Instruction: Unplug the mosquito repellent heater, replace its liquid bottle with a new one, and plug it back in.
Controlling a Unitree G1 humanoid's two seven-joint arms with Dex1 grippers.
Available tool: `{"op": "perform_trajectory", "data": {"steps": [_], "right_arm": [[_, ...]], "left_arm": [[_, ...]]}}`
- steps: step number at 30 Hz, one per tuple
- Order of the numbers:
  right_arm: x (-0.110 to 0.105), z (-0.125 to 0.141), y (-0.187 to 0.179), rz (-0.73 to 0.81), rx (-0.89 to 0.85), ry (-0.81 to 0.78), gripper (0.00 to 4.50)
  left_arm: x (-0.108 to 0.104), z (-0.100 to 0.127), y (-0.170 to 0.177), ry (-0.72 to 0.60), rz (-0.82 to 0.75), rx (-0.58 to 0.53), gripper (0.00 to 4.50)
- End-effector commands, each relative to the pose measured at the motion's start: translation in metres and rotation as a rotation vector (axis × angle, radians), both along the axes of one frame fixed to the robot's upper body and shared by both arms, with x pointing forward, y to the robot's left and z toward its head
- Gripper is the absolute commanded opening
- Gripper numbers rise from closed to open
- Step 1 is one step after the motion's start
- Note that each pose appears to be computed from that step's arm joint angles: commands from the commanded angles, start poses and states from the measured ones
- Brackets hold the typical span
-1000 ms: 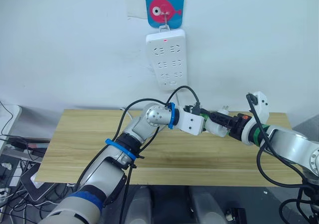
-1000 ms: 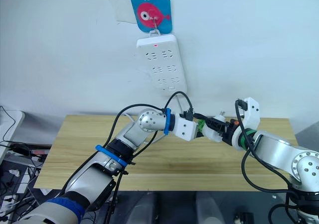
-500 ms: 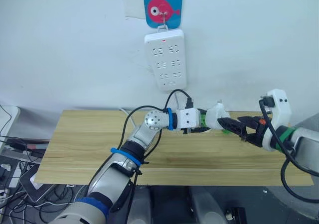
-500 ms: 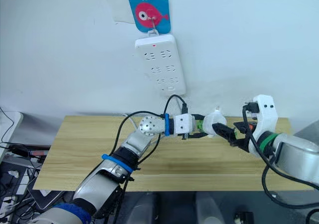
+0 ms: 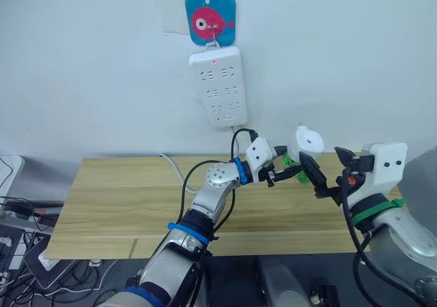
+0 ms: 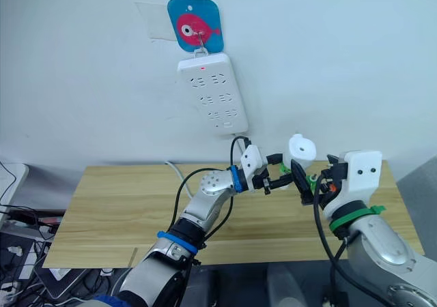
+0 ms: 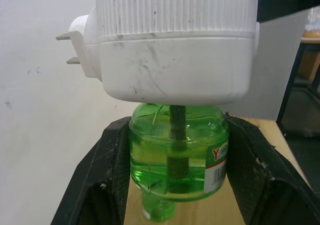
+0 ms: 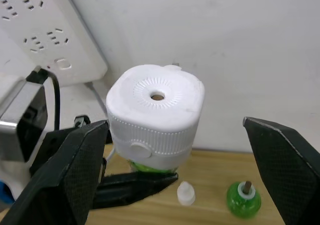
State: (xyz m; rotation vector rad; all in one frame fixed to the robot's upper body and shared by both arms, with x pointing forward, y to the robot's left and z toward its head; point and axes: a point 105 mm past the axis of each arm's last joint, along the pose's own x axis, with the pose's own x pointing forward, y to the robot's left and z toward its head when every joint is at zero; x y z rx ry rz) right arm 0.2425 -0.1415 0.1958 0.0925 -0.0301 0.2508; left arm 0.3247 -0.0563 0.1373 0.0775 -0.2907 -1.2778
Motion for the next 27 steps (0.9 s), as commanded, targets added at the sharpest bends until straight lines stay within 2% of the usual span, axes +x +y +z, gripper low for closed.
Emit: {"op": "perform_trajectory", "data": {"steps": [1,12,24,27], "right_arm": [[0.003,0.007,0.007,-0.008,0.039,-0.075,4.5],[0.021,0.012,0.011,-0.061,0.052,-0.146,4.5],[0.028,0.016,0.022,-0.04,0.07,-0.178,4.5],[0.028,0.017,0.023,-0.037,0.075,-0.185,3.96]], "left_arm": [[-0.003,0.024,-0.004,-0.043,0.011,-0.089,2.26],[-0.004,0.029,-0.008,-0.018,0.062,-0.131,2.26],[-0.004,0.03,-0.01,-0.014,0.066,-0.133,2.26],[-0.004,0.03,-0.01,-0.01,0.065,-0.132,2.26]]}}
